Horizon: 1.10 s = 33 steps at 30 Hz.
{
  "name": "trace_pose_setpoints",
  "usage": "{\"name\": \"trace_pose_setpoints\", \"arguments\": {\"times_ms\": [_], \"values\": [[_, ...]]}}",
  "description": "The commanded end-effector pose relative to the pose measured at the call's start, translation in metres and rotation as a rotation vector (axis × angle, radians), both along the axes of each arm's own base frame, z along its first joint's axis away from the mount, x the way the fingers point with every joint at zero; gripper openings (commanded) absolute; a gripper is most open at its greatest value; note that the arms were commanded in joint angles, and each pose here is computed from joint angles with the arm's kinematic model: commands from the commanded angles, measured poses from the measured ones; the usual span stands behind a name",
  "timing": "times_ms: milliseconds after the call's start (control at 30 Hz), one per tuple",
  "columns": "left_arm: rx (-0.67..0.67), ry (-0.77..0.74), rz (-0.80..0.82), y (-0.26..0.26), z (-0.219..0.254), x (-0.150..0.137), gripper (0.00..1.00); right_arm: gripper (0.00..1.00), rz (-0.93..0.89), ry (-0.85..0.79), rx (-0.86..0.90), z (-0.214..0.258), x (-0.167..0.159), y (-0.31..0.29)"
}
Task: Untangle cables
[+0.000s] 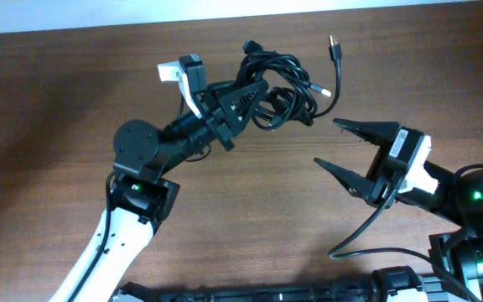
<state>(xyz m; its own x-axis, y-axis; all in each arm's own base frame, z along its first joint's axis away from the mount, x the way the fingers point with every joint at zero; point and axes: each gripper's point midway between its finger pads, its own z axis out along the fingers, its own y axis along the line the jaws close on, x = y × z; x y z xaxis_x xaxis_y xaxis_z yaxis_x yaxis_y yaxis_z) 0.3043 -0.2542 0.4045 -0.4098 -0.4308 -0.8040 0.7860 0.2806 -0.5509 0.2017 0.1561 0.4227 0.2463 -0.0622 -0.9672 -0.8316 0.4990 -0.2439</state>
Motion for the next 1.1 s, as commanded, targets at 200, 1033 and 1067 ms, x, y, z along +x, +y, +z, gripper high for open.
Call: {"name": "trace_pose_setpoints", "arguments": {"times_ms": [200,1033,1067], "values": [[-0.02,-0.145,-0.17,-0.022,0.029,-0.048,0.0,0.5,-0.064,-0.068,-0.029,0.006,0.01,-0.006],[-0.135,-0.192,0.159,0.031,0.059,0.003,0.0,0.04,-0.028,0.185,-0.05,-0.039,0.009,-0.003],[-0.151,-0.19,0.196,0.036,0.061,0.007,0.0,0.04,-0.028,0.207,-0.051,-0.042,0.008,-0.003]]}}
